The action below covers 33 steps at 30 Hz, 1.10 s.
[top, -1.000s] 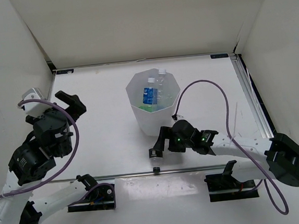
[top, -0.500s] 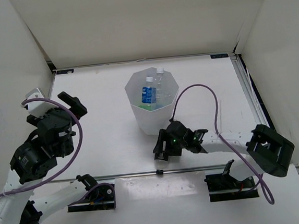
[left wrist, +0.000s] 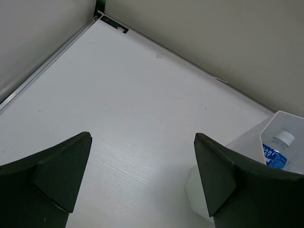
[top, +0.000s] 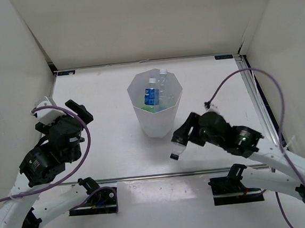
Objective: Put the plastic bottles in the bin
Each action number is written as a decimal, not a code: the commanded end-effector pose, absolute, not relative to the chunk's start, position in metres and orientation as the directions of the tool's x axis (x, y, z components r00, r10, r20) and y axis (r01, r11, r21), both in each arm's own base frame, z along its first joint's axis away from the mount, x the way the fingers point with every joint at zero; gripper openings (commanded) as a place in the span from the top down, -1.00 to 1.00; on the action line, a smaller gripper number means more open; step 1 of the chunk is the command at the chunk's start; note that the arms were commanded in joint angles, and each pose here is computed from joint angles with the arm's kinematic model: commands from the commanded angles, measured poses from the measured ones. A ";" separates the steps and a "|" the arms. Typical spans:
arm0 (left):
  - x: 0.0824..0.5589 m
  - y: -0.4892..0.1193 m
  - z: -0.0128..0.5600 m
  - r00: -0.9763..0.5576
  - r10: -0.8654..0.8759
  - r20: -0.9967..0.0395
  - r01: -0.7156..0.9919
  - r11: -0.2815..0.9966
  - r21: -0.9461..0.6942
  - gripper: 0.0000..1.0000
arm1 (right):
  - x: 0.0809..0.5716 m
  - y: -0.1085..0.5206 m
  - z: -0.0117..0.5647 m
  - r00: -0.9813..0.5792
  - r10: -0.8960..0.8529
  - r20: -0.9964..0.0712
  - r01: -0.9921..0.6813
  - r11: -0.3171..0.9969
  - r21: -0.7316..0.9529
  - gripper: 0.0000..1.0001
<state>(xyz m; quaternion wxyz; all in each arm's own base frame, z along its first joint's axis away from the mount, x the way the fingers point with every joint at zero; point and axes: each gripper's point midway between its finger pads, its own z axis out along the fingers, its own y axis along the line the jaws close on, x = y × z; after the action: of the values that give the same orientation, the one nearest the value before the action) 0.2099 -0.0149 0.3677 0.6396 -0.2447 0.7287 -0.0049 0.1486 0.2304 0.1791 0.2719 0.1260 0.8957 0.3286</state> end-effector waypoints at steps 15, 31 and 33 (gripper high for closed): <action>0.223 -0.049 0.345 -0.176 -0.360 -0.916 -0.302 0.905 -0.298 -1.00 | 0.314 0.277 0.408 -0.315 0.222 -0.923 -0.293 0.902 0.317 0.07; 0.206 -0.029 0.300 -0.233 -0.361 -0.903 -0.392 0.885 -0.253 -1.00 | 0.265 0.190 0.404 -0.705 0.257 -0.661 -0.284 0.752 0.595 -0.98; 0.206 -0.021 0.291 -0.224 -0.336 -0.915 -0.435 0.875 -0.215 -1.00 | 0.260 0.177 0.384 -0.754 0.262 -0.602 -0.243 0.741 0.626 -0.98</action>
<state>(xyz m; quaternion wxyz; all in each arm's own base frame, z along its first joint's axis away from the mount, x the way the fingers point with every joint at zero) 0.2077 -0.0336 0.3098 0.5775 -0.2352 0.7817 -0.0057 0.3067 0.1577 0.4146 0.4735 0.0468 0.8350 0.2765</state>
